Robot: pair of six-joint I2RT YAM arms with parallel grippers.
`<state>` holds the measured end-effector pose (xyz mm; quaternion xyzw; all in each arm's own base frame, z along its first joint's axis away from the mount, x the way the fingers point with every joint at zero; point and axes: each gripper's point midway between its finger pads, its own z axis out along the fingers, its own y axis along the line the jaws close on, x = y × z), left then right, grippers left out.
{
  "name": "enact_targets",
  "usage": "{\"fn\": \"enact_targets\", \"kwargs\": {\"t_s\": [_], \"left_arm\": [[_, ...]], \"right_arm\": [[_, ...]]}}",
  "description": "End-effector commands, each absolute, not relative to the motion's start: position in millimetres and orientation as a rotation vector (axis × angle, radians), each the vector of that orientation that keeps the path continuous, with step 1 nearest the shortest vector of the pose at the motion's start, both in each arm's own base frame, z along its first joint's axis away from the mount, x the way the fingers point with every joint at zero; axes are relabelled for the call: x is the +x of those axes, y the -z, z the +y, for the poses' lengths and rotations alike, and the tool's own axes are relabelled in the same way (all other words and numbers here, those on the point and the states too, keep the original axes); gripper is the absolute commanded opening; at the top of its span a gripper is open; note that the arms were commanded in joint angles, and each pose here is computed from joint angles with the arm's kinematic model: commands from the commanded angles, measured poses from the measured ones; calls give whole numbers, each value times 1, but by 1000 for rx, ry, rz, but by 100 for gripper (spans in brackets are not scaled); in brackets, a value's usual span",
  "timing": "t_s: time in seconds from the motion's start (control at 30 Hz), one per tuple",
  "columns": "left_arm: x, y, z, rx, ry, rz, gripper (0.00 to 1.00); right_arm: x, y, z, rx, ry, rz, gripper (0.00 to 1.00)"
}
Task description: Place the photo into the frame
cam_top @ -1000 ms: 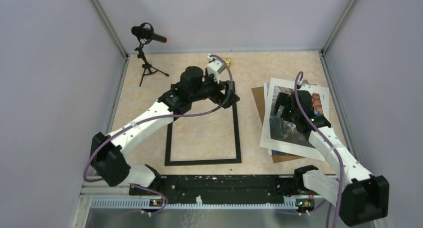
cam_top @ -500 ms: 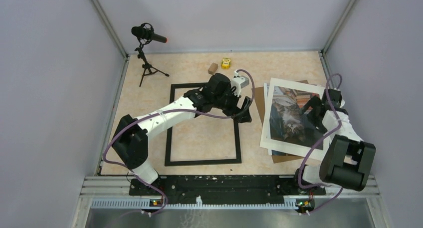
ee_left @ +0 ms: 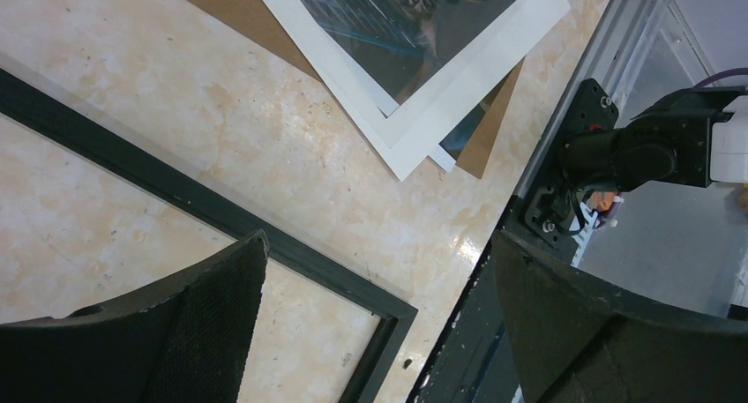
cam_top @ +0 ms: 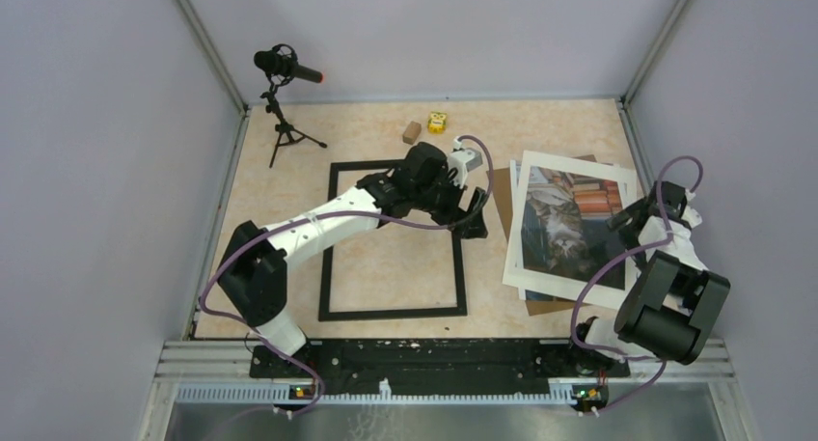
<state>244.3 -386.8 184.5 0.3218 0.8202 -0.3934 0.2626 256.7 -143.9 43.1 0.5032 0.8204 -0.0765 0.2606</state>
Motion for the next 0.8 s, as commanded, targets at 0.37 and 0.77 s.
{"fn": "enact_targets", "kwargs": {"t_s": [0.37, 0.77], "left_arm": [[241, -157, -427, 787, 1195, 2222, 98], [246, -123, -494, 547, 1262, 2216, 98]], "right_arm": [[257, -31, -157, 1465, 170, 2113, 99], [246, -23, -160, 1550, 193, 2091, 99]]}}
